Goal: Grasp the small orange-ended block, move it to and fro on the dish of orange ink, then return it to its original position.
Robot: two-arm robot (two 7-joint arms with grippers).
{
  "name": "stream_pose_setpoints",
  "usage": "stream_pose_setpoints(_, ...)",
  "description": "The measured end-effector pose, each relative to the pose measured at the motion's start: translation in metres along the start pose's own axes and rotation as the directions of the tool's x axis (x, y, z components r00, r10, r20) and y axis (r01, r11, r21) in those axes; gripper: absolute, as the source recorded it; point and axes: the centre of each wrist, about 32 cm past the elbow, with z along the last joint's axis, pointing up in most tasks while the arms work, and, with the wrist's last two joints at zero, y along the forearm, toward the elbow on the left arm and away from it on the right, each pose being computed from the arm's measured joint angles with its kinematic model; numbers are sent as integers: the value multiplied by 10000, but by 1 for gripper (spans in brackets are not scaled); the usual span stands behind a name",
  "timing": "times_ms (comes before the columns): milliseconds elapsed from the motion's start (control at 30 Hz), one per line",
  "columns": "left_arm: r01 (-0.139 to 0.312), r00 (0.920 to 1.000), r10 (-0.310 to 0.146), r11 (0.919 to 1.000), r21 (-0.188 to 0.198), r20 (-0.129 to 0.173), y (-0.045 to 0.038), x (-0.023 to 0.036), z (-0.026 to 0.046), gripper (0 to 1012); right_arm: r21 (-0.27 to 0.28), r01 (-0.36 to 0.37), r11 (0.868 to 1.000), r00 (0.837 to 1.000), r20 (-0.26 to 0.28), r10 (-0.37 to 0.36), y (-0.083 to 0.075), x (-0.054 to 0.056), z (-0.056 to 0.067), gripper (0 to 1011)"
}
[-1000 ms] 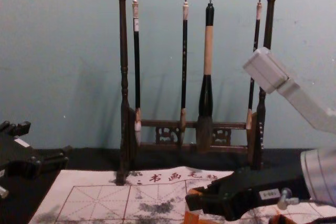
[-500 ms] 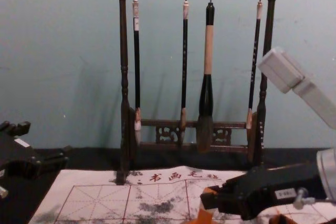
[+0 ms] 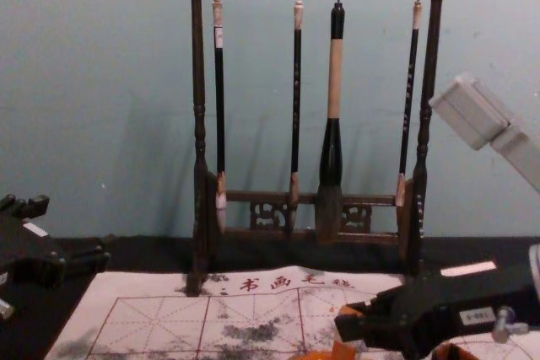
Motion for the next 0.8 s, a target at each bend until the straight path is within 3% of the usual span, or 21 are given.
stream_pose_setpoints(367, 0, 10000, 0, 10000, -1, 0, 0, 0, 0, 1010, -41, -250, 9997, 9997, 22, 250, -14, -67, -16, 70)
stream_pose_setpoints(800, 0, 10000, 0, 10000, 0, 0, 0, 0, 0, 1010, -6, -635, 9980, 9980, 65, 635, 83, -130, 24, 70)
